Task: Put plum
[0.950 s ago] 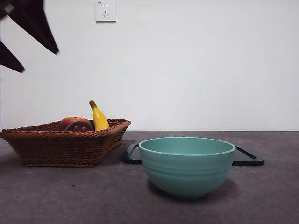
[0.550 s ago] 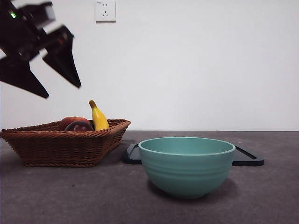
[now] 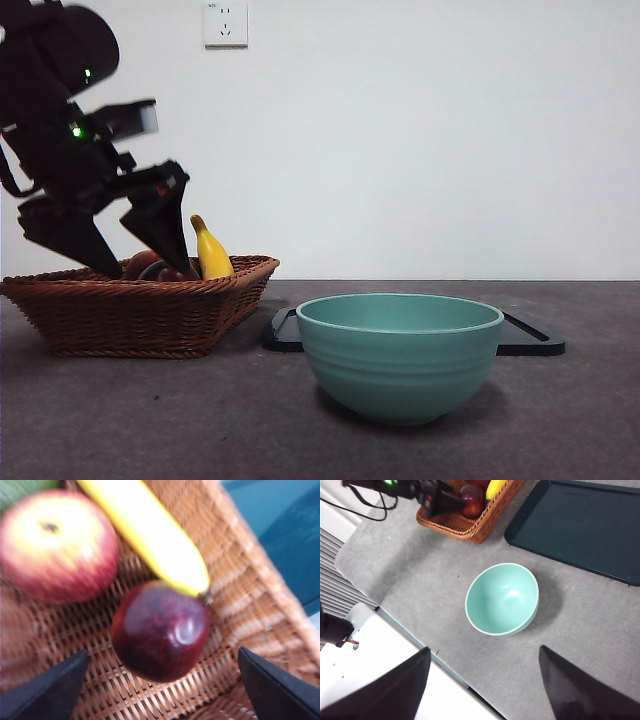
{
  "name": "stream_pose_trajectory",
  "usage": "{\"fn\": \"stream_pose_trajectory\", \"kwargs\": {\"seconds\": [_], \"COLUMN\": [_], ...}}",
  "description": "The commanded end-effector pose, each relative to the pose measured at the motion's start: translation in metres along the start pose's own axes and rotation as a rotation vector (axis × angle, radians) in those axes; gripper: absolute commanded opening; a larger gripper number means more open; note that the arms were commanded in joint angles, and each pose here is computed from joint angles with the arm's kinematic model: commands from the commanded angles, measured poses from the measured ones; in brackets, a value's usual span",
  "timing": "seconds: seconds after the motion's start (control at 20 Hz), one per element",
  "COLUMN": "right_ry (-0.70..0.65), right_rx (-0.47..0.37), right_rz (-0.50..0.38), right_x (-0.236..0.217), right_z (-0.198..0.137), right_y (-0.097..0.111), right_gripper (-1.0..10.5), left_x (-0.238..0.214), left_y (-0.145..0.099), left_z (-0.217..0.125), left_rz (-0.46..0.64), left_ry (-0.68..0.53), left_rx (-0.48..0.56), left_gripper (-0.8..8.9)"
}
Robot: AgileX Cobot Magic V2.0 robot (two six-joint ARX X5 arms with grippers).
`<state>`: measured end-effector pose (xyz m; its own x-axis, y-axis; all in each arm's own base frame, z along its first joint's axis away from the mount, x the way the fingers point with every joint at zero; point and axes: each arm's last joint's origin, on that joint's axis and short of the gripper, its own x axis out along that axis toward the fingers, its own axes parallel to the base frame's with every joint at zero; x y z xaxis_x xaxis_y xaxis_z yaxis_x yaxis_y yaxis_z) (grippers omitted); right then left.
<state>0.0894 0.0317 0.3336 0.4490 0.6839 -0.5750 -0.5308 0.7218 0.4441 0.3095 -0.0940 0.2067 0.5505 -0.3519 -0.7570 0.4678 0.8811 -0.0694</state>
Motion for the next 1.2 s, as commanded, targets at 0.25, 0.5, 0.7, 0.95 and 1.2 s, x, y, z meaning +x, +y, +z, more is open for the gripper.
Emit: {"fn": "stream_pose_trajectory", "kwargs": {"seconds": [0.25, 0.5, 0.7, 0.95, 1.2], "right_ry": [-0.015, -0.015, -0.015, -0.015, -0.015], "right_rx": [-0.001, 0.002, 0.005, 0.005, 0.004], "right_rz": [0.004, 0.004, 0.004, 0.004, 0.004], "right_x": [-0.002, -0.002, -0.002, -0.002, -0.002], "right_z": [0.004, 0.004, 0.004, 0.004, 0.004], "right_y": [0.002, 0.002, 0.002, 0.002, 0.002], "right_gripper": [3.4, 3.4, 3.4, 3.4, 3.4], "left_x": [0.020, 0.027, 0.032, 0.033, 0.029], "left_y": [-0.001, -0.001, 0.000, -0.001, -0.001], "left_z": [0.005, 0.004, 0.002, 0.002, 0.002], "left_rz": [-0.007, -0.009, -0.010, -0.012, -0.012], "left_ry": [-0.021, -0.014, -0.006, -0.005, -0.002], "left_rx": [0.039, 0.039, 0.037, 0.038, 0.017], "left_gripper": [4.65, 4.64, 4.60, 3.00, 2.71]}}
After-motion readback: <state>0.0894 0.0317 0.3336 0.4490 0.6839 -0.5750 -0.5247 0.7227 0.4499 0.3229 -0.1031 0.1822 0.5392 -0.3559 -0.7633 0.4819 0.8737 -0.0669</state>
